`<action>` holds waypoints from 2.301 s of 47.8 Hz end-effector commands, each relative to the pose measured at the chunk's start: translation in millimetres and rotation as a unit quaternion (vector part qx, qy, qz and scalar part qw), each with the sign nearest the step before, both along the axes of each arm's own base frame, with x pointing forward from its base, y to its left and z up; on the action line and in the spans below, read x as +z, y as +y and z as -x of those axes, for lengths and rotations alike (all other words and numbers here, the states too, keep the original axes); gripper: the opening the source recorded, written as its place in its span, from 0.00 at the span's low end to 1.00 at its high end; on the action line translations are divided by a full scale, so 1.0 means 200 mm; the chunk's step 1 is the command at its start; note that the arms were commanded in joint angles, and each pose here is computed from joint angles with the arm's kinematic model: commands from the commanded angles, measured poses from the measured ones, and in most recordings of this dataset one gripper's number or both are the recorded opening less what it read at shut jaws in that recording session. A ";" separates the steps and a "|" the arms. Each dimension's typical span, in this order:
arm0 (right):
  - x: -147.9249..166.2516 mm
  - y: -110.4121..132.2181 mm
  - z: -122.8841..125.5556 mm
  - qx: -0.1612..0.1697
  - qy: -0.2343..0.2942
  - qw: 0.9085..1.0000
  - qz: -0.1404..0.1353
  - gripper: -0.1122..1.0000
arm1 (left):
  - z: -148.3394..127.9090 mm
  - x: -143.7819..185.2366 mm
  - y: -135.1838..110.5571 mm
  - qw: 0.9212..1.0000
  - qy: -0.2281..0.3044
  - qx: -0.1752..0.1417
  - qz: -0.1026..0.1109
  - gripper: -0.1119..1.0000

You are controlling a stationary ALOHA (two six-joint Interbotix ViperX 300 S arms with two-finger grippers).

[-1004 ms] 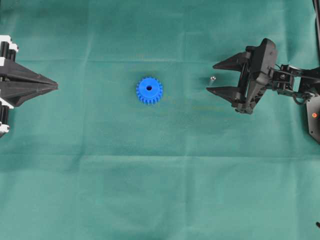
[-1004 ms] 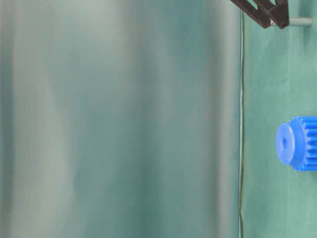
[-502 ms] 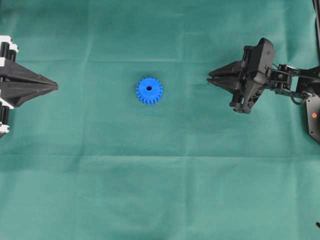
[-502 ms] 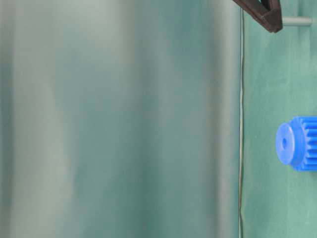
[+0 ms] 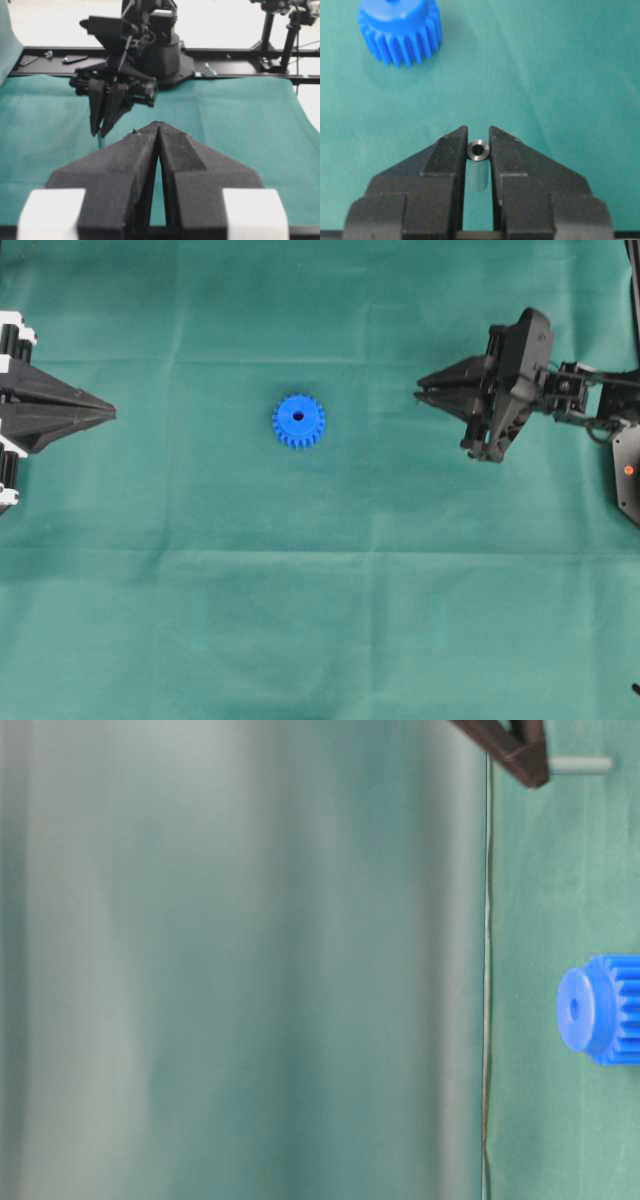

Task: Insert the shaft placed at a random location into the center hole of the small gear at another random location.
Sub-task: 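Lift the silver shaft with the right gripper, then carry the shaft left with the right gripper over the blue gear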

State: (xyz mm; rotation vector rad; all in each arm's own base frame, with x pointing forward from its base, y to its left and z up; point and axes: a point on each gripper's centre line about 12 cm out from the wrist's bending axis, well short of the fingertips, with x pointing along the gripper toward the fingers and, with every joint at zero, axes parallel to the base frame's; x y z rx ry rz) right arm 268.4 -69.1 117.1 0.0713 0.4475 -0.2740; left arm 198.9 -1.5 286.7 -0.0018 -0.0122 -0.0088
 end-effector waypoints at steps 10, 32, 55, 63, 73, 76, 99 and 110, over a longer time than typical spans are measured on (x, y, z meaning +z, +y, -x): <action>0.26 0.00 -0.03 0.014 -0.022 1.000 0.016 0.22 | -0.01 0.04 0.00 1.000 -0.011 0.001 0.000 0.10; 0.28 0.00 -0.06 0.017 -0.022 0.999 0.016 0.22 | -0.01 0.03 0.00 1.000 -0.008 0.001 0.001 0.10; 0.31 0.04 -0.35 0.046 -0.026 0.998 0.016 0.22 | -0.02 0.03 0.00 1.000 -0.006 0.001 0.001 0.10; 0.33 0.04 -0.48 0.054 -0.035 0.998 0.018 0.22 | -0.02 0.04 0.00 1.000 -0.008 0.001 0.001 0.10; 0.36 0.04 -0.61 0.060 -0.047 0.997 0.021 0.22 | -0.02 0.03 0.00 1.000 -0.006 0.001 0.001 0.10; 0.36 0.04 -0.64 0.061 -0.046 0.997 0.020 0.22 | -0.02 0.03 0.00 1.000 -0.006 0.000 0.000 0.10; 0.36 0.03 -0.73 0.062 -0.048 0.997 0.020 0.22 | -0.02 0.03 0.00 1.000 -0.002 0.001 0.001 0.10; 0.36 0.03 -0.74 0.062 -0.048 0.997 0.020 0.22 | -0.02 0.02 0.00 1.000 0.000 0.001 0.001 0.10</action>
